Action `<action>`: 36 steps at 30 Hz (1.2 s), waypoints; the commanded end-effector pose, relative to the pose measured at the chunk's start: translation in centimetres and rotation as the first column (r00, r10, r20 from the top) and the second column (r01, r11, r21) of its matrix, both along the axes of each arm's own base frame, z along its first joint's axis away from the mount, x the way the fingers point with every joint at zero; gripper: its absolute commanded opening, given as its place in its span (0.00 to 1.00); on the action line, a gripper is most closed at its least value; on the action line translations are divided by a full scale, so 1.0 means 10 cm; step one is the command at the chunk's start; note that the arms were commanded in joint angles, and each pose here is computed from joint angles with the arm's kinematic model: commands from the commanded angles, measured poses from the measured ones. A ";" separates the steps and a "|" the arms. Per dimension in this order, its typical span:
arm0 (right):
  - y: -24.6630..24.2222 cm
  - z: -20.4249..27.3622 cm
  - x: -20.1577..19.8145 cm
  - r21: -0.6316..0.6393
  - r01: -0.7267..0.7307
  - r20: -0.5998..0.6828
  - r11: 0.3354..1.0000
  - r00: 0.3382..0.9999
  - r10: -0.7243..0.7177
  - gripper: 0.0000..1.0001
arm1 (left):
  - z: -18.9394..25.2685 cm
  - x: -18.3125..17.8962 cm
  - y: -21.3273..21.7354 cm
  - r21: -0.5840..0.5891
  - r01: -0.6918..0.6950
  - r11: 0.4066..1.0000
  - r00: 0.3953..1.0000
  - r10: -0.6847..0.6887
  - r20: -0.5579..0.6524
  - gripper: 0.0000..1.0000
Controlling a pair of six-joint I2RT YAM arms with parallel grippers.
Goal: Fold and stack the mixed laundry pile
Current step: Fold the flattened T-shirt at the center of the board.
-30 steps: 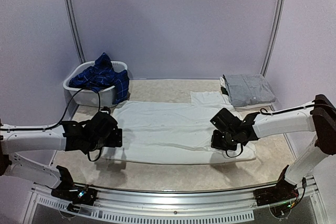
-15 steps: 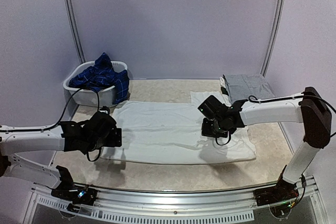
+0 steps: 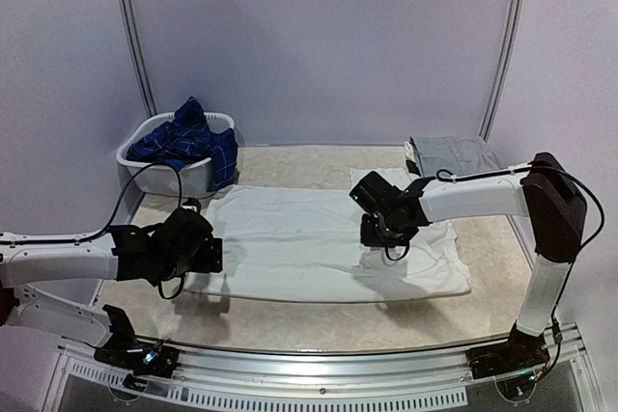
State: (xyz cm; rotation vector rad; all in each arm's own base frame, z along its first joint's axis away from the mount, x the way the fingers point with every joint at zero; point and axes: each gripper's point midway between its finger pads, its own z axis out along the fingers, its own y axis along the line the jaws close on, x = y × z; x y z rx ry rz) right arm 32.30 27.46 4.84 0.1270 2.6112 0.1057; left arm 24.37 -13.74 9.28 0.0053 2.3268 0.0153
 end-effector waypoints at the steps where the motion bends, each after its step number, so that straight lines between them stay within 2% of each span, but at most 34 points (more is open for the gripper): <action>1: 0.16 0.06 0.20 0.033 -0.039 0.020 0.999 0.999 0.038 0.12 | 0.02 -0.02 -0.01 0.007 0.010 1.000 1.000 -0.010 0.008 0.92; 10: 0.34 0.20 0.51 0.115 -0.107 0.040 0.988 0.994 0.103 0.20 | 0.05 -0.02 -0.01 0.010 0.009 1.000 1.000 -0.009 0.010 0.91; 12: 0.34 0.34 0.59 0.102 -0.123 0.068 0.987 0.991 0.117 0.32 | 0.06 0.00 -0.06 0.016 0.030 0.999 0.999 -0.030 0.015 0.90; 16: 0.20 0.69 0.77 0.055 -0.108 0.135 0.993 0.986 0.099 0.65 | 0.10 0.04 -0.13 0.032 0.045 0.998 0.999 -0.045 0.015 0.90; 17: 0.12 0.75 0.84 0.047 -0.094 0.145 0.995 0.986 0.086 0.68 | 0.12 0.06 -0.15 0.030 0.046 0.998 0.999 -0.047 0.017 0.90; 23: -0.29 0.86 1.30 0.010 -0.015 0.158 1.000 0.987 0.013 0.72 | 0.18 0.14 -0.24 0.032 0.055 0.998 0.998 -0.057 0.041 0.90; 29: -0.54 0.71 1.88 -0.080 0.013 0.127 0.997 0.992 -0.003 0.72 | 0.24 0.23 -0.31 0.069 0.074 0.995 0.996 -0.078 0.052 0.90; 32: -0.68 0.66 2.20 -0.057 0.046 0.123 0.997 0.992 -0.039 0.70 | 0.25 0.25 -0.34 0.075 0.079 0.994 0.995 -0.083 0.053 0.89; 36: -0.73 0.35 2.46 -0.022 0.065 0.077 0.998 0.995 -0.063 0.69 | 0.23 0.29 -0.39 0.069 0.086 0.994 0.995 -0.090 0.050 0.89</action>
